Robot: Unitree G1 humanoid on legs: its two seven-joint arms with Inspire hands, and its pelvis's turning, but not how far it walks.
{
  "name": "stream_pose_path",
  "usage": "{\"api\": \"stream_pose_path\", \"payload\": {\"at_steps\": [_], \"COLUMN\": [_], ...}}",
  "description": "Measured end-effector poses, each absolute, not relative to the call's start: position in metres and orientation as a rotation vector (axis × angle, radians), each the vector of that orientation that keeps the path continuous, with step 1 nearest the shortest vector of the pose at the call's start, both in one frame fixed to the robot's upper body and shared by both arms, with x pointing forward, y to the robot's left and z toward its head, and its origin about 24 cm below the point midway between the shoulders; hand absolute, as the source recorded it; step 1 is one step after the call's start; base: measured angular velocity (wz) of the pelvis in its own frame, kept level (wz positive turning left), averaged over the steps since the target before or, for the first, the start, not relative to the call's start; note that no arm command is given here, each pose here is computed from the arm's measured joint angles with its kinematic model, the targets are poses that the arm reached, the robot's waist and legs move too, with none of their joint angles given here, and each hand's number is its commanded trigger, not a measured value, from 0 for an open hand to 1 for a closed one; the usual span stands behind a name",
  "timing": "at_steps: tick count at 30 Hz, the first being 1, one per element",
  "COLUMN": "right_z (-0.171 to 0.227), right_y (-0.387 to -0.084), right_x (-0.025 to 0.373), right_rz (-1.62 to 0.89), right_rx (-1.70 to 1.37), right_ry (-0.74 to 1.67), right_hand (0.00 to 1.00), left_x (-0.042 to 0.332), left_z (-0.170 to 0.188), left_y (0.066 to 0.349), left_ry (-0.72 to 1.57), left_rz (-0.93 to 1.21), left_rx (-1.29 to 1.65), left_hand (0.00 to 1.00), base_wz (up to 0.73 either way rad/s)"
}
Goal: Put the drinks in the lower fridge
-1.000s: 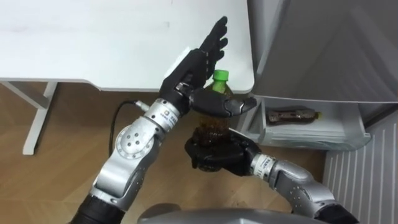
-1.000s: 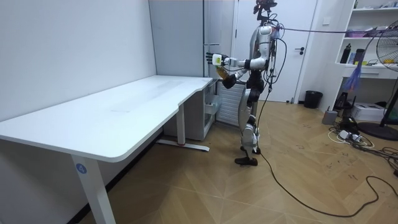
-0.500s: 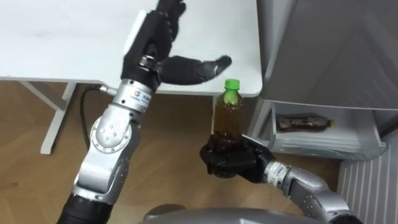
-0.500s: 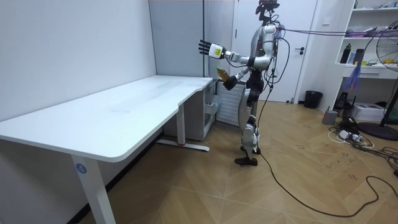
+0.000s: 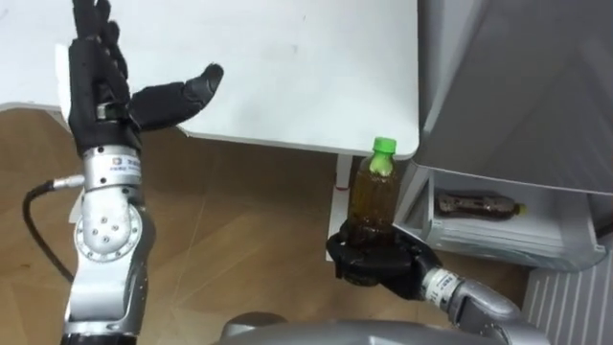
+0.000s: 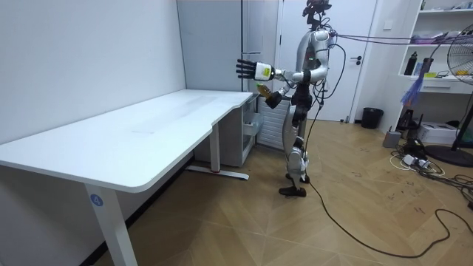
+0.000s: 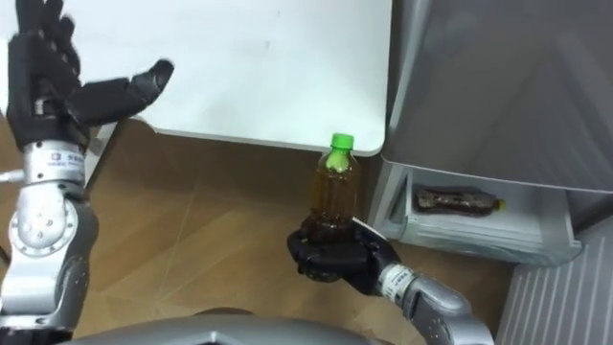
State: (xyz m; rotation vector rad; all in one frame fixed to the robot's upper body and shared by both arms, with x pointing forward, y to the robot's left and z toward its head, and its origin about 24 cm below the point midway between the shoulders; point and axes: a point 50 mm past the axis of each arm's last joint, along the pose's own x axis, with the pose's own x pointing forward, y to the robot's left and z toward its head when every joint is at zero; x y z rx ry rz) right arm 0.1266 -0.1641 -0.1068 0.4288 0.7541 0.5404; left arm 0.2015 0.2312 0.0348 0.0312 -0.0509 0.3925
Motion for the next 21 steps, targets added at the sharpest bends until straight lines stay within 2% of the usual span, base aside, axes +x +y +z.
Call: {"api": "stream_pose_path", "payload": {"at_steps": [6,12,17,21], "right_z": [-0.104,-0.107,-0.11,-0.109], "right_y": [-0.167,-0.163,-0.157,-0.154], "right_x": [0.13,0.128,0.126,0.13], "right_rz": [0.491,0.464,0.473,0.464], "right_rx": [0.426,0.425,0.408,0.428], "right_ry": [0.741,0.761,0.82,0.815], "right_hand": [1.0,1.0,1.0,1.0], "left_x": [0.169,0.131,0.092,0.074], "left_z": [-0.022,-0.077,-0.115,-0.13], "left_y": [0.25,0.26,0.255,0.245], "left_ry": [0.216,0.504,0.779,0.913], "left_rz": [0.587,0.708,0.699,0.606], "left_rx": [-0.142,-0.108,-0.033,0.057], "left_hand": [0.0,0.0,0.0,0.0], "base_wz": [-0.05,-0.01,0.0,0.04]}}
